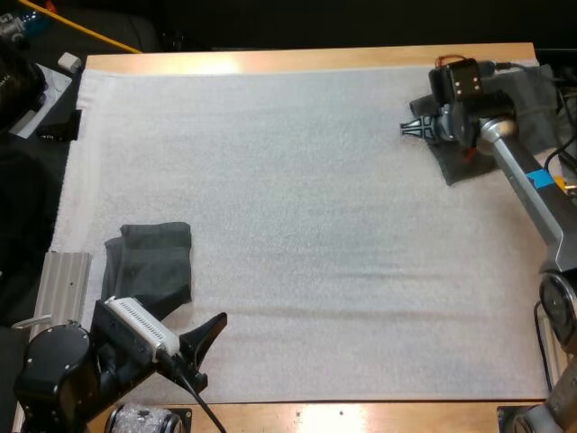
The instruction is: Pick towel from pile, fold and stack
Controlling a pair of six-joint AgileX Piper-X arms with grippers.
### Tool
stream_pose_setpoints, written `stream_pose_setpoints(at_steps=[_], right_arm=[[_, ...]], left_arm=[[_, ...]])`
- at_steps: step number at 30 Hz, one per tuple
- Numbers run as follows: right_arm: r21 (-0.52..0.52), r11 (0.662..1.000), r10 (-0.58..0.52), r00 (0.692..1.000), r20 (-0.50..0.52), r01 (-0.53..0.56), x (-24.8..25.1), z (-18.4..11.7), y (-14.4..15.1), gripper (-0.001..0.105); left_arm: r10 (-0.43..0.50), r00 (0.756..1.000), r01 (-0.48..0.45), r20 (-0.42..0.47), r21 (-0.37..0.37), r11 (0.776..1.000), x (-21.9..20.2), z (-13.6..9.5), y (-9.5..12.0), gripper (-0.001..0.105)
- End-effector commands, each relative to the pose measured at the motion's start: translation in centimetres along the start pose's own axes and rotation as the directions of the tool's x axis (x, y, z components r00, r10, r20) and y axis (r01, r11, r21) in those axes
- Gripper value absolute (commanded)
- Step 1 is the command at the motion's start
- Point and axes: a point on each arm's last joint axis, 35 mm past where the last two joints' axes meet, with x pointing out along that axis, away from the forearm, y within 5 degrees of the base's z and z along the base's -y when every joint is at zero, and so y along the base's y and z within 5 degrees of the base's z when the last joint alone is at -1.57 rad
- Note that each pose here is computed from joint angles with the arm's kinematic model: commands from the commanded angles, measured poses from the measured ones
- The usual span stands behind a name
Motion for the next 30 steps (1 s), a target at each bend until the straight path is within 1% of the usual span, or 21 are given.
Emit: stream_pose_setpoints(at_steps=[1, 3, 5, 6, 10, 16, 18, 27, 30], right_arm=[[0.051, 0.999, 0.020, 0.999, -0.042, -0.017, 1.0, -0.6, -0.3, 0.029], [0.057, 0.998, 0.027, 0.999, -0.047, -0.024, 1.7, -0.7, -0.2, 0.048], [0.057, 0.998, 0.034, 0.998, -0.049, -0.031, 2.3, -0.8, 0.1, 0.058], [0.056, 0.998, 0.034, 0.998, -0.054, -0.031, 2.7, -0.8, 0.3, 0.059], [0.048, 0.998, 0.032, 0.996, -0.087, -0.028, 4.7, -1.3, 0.9, 0.056], [0.039, 0.999, 0.026, 0.992, -0.126, -0.022, 6.7, -2.0, 1.4, 0.055], [0.047, 0.999, 0.029, 0.993, -0.112, -0.024, 7.0, -1.9, 1.4, 0.055], [0.083, 0.994, -0.057, 0.995, -0.086, 0.064, 9.0, -1.8, 1.0, 0.054], [0.094, 0.993, -0.057, 0.995, -0.076, 0.064, 9.3, -1.8, 0.8, 0.053]], left_arm=[[-0.012, 1.000, 0.012, 0.003, -0.003, 1.000, 0.0, 0.2, -0.1, 0.061], [-0.011, 1.000, 0.011, 0.006, -0.003, 1.000, -0.1, 0.2, -0.1, 0.062], [-0.010, 1.000, 0.010, 0.004, -0.004, 1.000, 0.0, 0.2, -0.1, 0.062], [-0.010, 1.000, 0.010, 0.003, -0.004, 1.000, 0.0, 0.1, -0.1, 0.062], [-0.011, 1.000, 0.011, 0.002, -0.004, 1.000, 0.0, 0.1, -0.1, 0.062], [-0.010, 1.000, 0.010, 0.005, -0.002, 1.000, -0.1, 0.2, -0.1, 0.061], [-0.009, 1.000, 0.009, 0.003, -0.003, 1.000, -0.1, 0.2, -0.1, 0.062], [-0.007, 1.000, 0.007, 0.004, -0.005, 1.000, -0.1, 0.1, -0.1, 0.062], [-0.007, 1.000, 0.007, 0.004, -0.006, 1.000, -0.1, 0.2, -0.1, 0.062]])
